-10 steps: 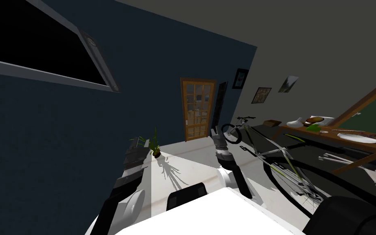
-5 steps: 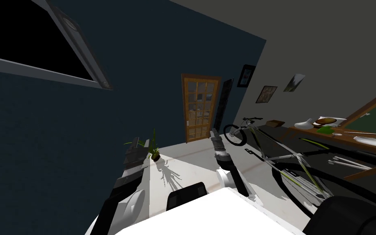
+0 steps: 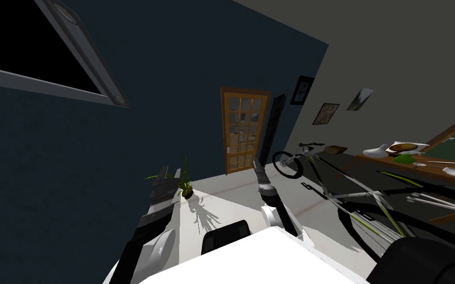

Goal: Pull the door open

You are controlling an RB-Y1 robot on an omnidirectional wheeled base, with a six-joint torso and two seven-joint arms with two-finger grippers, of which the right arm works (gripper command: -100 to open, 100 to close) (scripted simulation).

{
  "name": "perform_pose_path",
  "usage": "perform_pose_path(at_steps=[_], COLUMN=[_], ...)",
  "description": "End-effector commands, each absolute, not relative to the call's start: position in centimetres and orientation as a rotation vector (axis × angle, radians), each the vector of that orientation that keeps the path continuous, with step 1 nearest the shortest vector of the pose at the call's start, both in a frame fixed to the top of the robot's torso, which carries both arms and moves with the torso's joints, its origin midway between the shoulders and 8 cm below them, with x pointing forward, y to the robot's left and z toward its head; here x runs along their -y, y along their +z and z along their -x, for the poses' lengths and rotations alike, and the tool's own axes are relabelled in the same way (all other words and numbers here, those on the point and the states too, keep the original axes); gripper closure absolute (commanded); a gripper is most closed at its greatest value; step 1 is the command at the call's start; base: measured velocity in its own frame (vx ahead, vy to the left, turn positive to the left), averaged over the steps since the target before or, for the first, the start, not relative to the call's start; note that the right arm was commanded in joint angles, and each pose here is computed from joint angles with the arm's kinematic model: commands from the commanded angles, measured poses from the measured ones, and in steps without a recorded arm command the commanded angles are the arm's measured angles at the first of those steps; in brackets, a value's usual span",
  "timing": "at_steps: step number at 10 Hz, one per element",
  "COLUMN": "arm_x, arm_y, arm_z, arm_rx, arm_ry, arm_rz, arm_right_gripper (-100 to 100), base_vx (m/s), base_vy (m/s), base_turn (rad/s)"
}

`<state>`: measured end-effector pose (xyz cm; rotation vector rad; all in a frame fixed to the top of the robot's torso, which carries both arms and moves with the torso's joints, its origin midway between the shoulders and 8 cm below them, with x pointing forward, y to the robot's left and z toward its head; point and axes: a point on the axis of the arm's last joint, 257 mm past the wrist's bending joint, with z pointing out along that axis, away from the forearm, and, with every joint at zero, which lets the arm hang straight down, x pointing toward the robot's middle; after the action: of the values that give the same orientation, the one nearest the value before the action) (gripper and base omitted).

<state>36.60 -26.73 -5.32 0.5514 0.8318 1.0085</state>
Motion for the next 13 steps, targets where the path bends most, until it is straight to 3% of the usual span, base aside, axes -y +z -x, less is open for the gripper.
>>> perform_pose_path(at_steps=[1,13], arm_x=[26.7,26.1], arm_y=[-6.2,-15.0], arm_z=[-37.0,-38.8], arm_rx=[-0.858,-1.073], arm_ry=[0.974,0.705], arm_rz=[-0.537,-0.411], arm_right_gripper=[-100,-100], base_vx=[0.138,0.131], base_vy=[0.034,0.045], base_turn=[-0.008,-0.008])
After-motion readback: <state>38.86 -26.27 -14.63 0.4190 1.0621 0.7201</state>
